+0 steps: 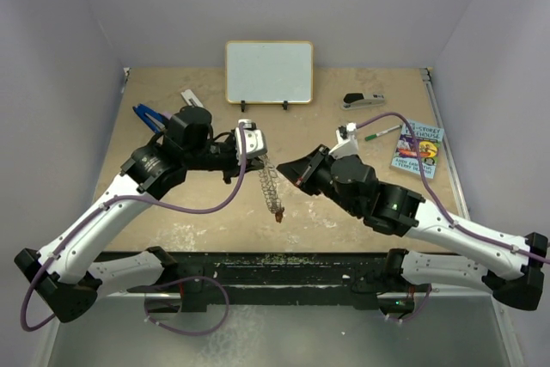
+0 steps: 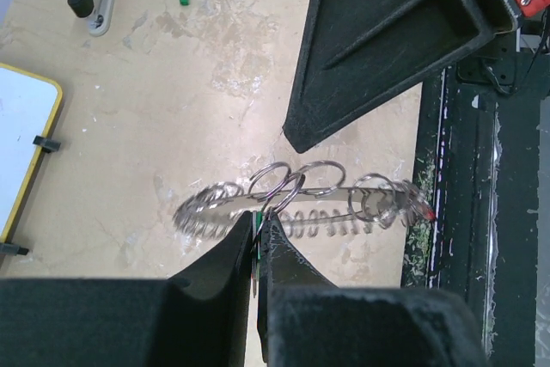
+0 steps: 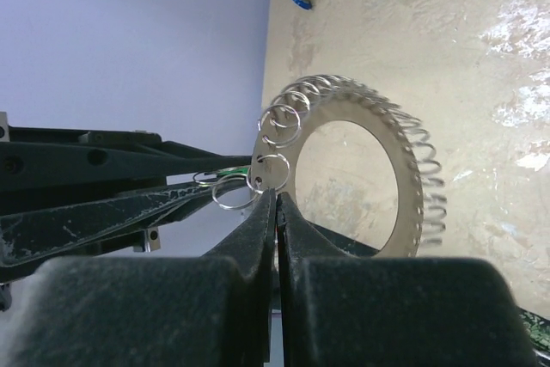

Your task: Put the keys on the keyring

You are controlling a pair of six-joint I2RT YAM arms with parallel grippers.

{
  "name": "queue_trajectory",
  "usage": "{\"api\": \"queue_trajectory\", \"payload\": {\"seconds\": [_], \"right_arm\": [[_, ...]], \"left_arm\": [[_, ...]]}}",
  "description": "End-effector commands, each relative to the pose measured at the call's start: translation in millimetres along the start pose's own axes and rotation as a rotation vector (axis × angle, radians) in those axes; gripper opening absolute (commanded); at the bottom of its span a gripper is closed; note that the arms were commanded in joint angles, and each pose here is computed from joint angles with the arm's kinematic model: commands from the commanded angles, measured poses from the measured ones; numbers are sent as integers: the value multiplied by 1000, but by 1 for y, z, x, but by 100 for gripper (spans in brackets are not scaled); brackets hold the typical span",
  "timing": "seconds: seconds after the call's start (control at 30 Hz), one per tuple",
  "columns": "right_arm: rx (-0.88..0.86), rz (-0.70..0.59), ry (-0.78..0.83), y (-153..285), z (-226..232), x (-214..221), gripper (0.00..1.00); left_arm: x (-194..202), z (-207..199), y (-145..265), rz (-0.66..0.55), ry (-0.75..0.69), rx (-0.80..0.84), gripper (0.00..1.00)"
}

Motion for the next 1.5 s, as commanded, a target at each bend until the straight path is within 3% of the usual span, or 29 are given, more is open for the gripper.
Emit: {"api": "queue_trajectory", "payload": {"seconds": [0.0,0.23,0.37,0.43,0.67,1.07,1.47], "right_arm": [[-22,3,20,1,7,-4,0],[-55,3,86,7,8,-8,0],[-25,-73,242,14,12,-24,26],[-14,-72,331,17,10,-28,32],[-202,-37,583,20,27,-32,28],[-278,39,909,11,23,-23,32],[-244,-27,1005,17,28,-39,30]], "left_arm": [[-24,0,13,-104,-69,-38,4],[-25,-2,14,-121,-76,-21,4],[-23,-1,13,-111,-29,-48,4],[-23,-2,14,-109,-11,-48,4],[-21,-1,8,-65,50,-27,4],[-39,0,9,-6,50,75,4],[-44,-1,8,8,62,117,4]]}}
Point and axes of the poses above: each gripper's point midway between its finger pads, its own y axis back along the fingers, its own z axis along the line the jaws close on, x = y × z, the point moved 10 cm from there along y, back along the fingers, and after that the axes turned 6 degrees about y, right-handed, at the moved point
